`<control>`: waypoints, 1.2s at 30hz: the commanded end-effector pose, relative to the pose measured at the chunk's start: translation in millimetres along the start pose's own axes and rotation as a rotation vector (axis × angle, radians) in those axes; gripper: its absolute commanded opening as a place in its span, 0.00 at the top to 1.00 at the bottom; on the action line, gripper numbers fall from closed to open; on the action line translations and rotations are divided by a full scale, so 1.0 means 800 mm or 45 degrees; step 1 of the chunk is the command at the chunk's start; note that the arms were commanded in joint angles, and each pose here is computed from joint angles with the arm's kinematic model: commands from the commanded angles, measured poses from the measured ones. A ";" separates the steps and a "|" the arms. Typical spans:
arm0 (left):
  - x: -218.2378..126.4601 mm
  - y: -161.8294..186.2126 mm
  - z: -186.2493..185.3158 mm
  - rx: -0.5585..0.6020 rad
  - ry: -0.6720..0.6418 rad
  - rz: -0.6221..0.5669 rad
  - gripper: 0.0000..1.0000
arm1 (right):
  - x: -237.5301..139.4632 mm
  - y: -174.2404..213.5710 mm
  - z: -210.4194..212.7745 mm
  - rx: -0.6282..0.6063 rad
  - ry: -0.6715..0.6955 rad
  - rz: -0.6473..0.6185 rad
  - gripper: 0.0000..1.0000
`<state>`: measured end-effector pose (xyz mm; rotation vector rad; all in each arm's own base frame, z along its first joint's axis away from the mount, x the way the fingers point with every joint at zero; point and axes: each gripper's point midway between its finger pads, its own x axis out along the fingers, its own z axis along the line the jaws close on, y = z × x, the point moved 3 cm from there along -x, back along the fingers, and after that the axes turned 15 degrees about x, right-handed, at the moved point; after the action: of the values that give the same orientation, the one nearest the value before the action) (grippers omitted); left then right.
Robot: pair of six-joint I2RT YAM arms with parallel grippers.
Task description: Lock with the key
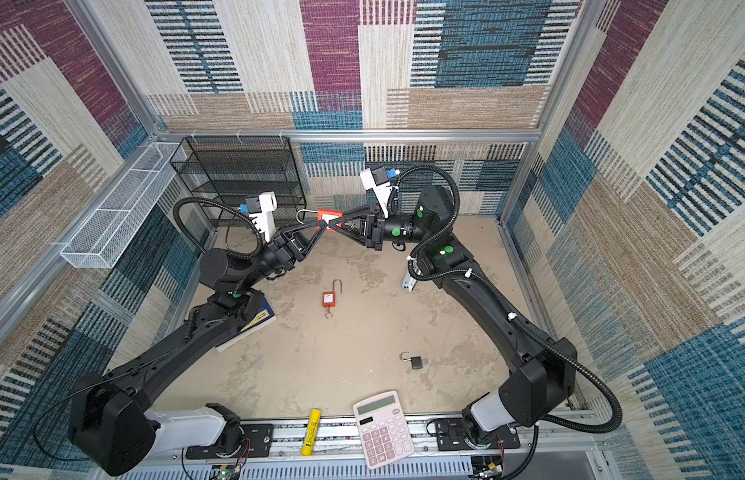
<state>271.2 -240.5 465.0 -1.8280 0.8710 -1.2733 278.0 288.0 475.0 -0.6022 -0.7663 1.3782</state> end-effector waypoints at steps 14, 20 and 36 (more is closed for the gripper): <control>0.002 -0.015 -0.017 0.099 0.106 -0.068 1.00 | -0.012 0.008 0.021 -0.009 -0.003 0.035 0.25; 0.004 -0.027 -0.031 0.219 0.203 -0.137 1.00 | -0.026 0.005 0.034 0.047 -0.044 0.037 0.17; 0.014 -0.036 -0.045 0.300 0.327 -0.114 1.00 | -0.027 -0.006 0.042 0.101 -0.071 0.079 0.20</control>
<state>253.2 -246.1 495.6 -1.6174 0.7954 -1.5676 257.4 263.9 492.1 -0.5436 -0.7320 1.4660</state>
